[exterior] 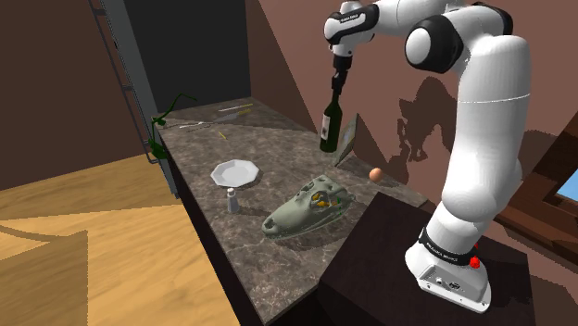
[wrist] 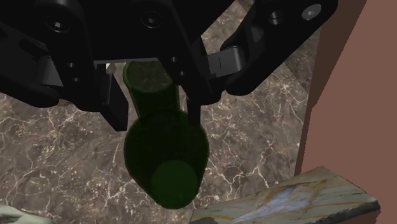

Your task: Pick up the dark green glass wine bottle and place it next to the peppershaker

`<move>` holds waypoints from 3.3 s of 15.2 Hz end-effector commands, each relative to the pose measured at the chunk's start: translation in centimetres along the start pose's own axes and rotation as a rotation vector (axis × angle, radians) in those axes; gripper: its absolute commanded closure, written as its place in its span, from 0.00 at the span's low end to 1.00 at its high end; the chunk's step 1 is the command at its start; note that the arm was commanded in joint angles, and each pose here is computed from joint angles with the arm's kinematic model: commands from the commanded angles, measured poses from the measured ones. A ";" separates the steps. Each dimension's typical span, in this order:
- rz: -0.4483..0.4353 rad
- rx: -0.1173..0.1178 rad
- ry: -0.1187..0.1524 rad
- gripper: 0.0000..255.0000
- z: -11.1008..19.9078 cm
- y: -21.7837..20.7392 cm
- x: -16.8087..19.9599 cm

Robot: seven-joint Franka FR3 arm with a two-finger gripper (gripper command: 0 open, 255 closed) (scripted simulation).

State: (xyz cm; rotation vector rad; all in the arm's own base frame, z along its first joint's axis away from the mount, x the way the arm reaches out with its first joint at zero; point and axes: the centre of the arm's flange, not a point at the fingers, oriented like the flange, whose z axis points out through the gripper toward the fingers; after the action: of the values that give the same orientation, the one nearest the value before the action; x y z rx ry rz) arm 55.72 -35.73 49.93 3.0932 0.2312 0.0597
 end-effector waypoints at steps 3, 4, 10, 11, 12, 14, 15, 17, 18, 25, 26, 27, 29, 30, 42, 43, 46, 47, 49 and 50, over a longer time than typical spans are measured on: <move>0.000 0.000 0.000 1.00 -2.1 0.1 0.1; 0.000 0.000 0.000 1.00 -2.6 0.1 0.1; 0.000 0.000 0.000 1.00 -5.2 -1.0 0.6; 0.000 0.000 0.000 1.00 -5.2 -2.3 1.0; 0.000 0.000 0.000 1.00 -5.3 -3.5 1.4; 0.000 0.000 0.000 1.00 -5.4 -6.0 2.3; 0.000 0.000 0.000 1.00 -5.4 -7.3 2.7; 0.000 0.000 0.000 1.00 -5.5 -9.8 3.5; 0.000 0.000 0.000 1.00 -5.5 -11.0 4.0; 0.000 0.000 0.000 1.00 -5.8 -19.8 6.9; 0.000 0.000 0.000 1.00 -5.9 -21.0 7.3; 0.000 0.000 0.000 1.00 -5.9 -22.3 7.7; 0.000 0.000 0.000 1.00 -6.0 -24.8 8.6; 0.000 0.000 0.000 1.00 -6.0 -26.0 9.0; 0.000 0.000 0.000 1.00 -6.0 -39.4 13.5; 0.000 0.000 0.000 1.00 -5.5 -39.5 13.5; 0.000 0.000 0.000 1.00 -3.9 -39.5 13.4; 0.000 0.000 0.000 1.00 -3.3 -39.5 13.4; 0.000 0.000 0.000 1.00 -2.3 -39.6 13.3; 0.000 0.000 0.000 1.00 -1.8 -39.6 13.3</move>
State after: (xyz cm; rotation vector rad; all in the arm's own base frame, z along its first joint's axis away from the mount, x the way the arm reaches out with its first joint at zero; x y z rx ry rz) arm 62.97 5.44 50.99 3.0931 0.2309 0.0583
